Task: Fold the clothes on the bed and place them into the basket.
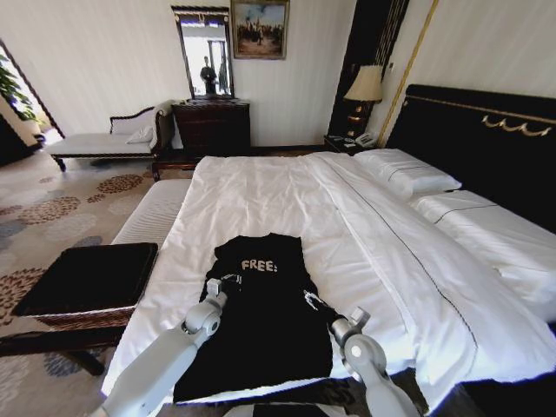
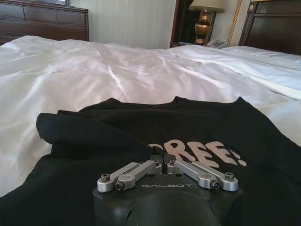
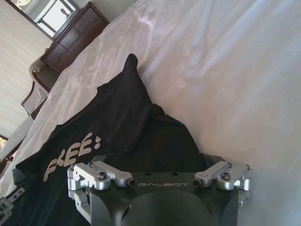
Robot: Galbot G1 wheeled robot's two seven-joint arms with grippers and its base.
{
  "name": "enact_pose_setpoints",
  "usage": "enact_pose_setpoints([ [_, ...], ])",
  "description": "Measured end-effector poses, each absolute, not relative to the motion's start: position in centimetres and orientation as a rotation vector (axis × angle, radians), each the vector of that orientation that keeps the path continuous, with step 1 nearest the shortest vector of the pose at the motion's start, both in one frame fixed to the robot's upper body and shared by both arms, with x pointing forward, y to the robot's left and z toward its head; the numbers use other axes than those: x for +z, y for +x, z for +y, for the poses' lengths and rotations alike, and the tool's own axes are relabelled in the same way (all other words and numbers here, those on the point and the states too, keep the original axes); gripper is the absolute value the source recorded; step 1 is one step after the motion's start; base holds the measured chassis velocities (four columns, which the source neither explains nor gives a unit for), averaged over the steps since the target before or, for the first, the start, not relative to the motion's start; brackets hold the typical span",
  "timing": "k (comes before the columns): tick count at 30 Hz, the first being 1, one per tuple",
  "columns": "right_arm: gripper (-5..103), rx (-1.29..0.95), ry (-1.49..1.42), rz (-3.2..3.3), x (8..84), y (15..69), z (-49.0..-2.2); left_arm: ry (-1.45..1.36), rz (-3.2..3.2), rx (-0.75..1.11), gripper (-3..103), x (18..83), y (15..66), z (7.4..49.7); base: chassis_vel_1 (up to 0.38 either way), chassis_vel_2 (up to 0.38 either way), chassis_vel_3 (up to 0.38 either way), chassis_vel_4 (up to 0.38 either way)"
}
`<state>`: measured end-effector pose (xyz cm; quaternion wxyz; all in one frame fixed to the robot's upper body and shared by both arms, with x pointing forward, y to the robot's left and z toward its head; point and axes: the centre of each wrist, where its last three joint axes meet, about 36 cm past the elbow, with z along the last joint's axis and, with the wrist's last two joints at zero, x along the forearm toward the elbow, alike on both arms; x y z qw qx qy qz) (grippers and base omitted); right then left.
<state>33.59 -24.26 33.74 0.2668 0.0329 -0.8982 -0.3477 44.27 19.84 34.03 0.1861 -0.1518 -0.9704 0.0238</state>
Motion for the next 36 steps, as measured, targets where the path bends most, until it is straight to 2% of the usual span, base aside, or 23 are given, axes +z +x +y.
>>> enact_pose_setpoints([
  [6,100,-0.935,0.088,-2.427,33.8,33.5,-24.3,-0.464,-2.692,0.030,0,33.3,43.0,20.1,0.000,0.000,0.000,0.000],
  [9,100,-0.932,0.088,-2.430,33.9,33.6,-24.5,-0.479,-2.697,0.034,16,33.9,42.0,20.3,0.000,0.000,0.000,0.000],
  [11,100,-0.932,0.089,-2.431,33.9,33.7,-24.5,-0.484,-2.705,0.037,16,34.3,41.8,20.5,0.000,0.000,0.000,0.000],
  [15,100,-0.938,0.097,-2.429,33.8,33.8,-24.2,-0.495,-2.747,0.058,38,36.3,41.0,21.4,0.000,0.000,0.000,0.000],
  [17,100,-0.939,0.098,-2.427,33.8,33.8,-24.1,-0.497,-2.756,0.068,38,36.8,40.9,21.5,0.000,0.000,0.000,0.000],
  [20,100,-0.939,0.097,-2.424,33.7,33.7,-24.0,-0.468,-2.788,0.136,55,38.4,40.6,22.3,0.000,0.000,0.000,0.000],
  [21,100,-0.939,0.097,-2.424,33.7,33.7,-24.0,-0.468,-2.788,0.136,55,38.4,40.6,22.3,0.000,0.000,0.000,0.000],
  [22,100,-0.937,0.096,-2.422,33.6,33.6,-24.0,-0.426,-2.796,0.194,60,39.0,40.8,22.7,0.000,0.000,0.000,0.000],
  [23,100,-0.935,0.095,-2.421,33.6,33.5,-24.0,-0.383,-2.798,0.247,60,39.3,41.2,23.2,0.000,0.000,0.000,0.000],
  [26,100,-0.930,0.091,-2.418,33.4,33.3,-24.1,-0.216,-2.777,0.406,77,39.5,43.5,25.2,0.000,0.000,0.000,0.000],
  [28,100,-0.928,0.090,-2.417,33.4,33.3,-24.2,-0.180,-2.766,0.451,77,39.4,44.2,25.8,0.000,0.000,0.000,0.000],
  [32,100,-0.916,0.085,-2.420,33.5,33.0,-24.6,-0.026,-2.723,0.616,97,38.9,48.0,28.7,0.000,0.000,0.000,0.000],
  [36,100,-0.905,0.079,-2.423,33.5,32.8,-24.9,-0.010,-2.713,0.641,100,38.2,49.7,29.9,0.000,0.000,0.000,0.000],
])
